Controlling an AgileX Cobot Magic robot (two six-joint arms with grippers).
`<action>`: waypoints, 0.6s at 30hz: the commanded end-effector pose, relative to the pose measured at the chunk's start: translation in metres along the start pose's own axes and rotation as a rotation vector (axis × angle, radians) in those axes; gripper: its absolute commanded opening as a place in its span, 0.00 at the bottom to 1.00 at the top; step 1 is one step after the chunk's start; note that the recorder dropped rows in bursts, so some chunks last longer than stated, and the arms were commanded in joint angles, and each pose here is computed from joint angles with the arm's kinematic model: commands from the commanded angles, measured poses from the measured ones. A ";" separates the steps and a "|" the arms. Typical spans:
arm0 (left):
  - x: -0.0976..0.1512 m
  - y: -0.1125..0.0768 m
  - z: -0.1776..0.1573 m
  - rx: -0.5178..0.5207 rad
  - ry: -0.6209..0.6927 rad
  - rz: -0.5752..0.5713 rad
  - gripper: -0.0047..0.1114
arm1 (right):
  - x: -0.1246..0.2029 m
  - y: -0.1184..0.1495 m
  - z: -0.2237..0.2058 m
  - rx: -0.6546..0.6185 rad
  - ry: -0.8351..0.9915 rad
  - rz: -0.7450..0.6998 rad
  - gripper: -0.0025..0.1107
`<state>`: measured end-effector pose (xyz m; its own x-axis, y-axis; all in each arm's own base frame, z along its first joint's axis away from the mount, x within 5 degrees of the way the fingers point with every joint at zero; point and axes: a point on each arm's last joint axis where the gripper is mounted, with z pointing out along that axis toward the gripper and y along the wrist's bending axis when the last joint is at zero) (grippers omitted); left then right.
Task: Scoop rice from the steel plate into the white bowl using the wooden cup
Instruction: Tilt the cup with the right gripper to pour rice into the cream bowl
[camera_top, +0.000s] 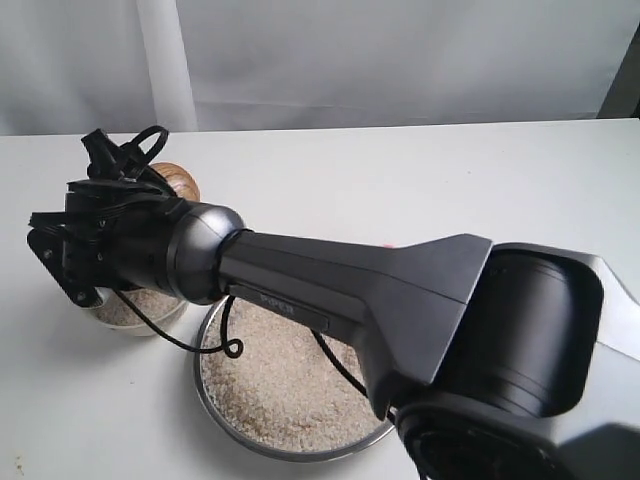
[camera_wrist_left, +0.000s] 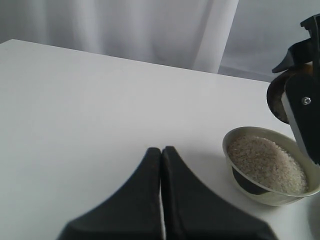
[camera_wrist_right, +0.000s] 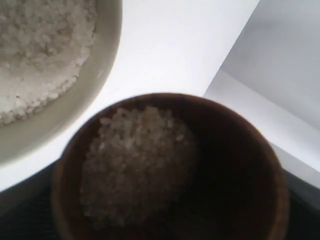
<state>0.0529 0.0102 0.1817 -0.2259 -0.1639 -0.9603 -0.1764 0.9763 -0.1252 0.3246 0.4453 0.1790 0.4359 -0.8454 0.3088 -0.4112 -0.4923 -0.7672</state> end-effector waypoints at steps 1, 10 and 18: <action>-0.002 -0.001 0.000 0.010 -0.007 -0.006 0.04 | 0.003 -0.007 -0.002 0.043 0.022 -0.053 0.02; -0.002 -0.001 0.000 0.010 -0.007 -0.006 0.04 | 0.002 -0.004 0.001 0.035 0.025 -0.224 0.02; -0.002 -0.001 0.000 0.010 -0.007 -0.006 0.04 | 0.001 -0.003 0.003 0.054 0.039 -0.289 0.02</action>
<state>0.0529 0.0102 0.1817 -0.2259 -0.1639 -0.9603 -0.1764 0.9763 -0.1252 0.3271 0.4459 0.1723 0.5004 -0.7058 0.5015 -0.2821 -0.6805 -0.6763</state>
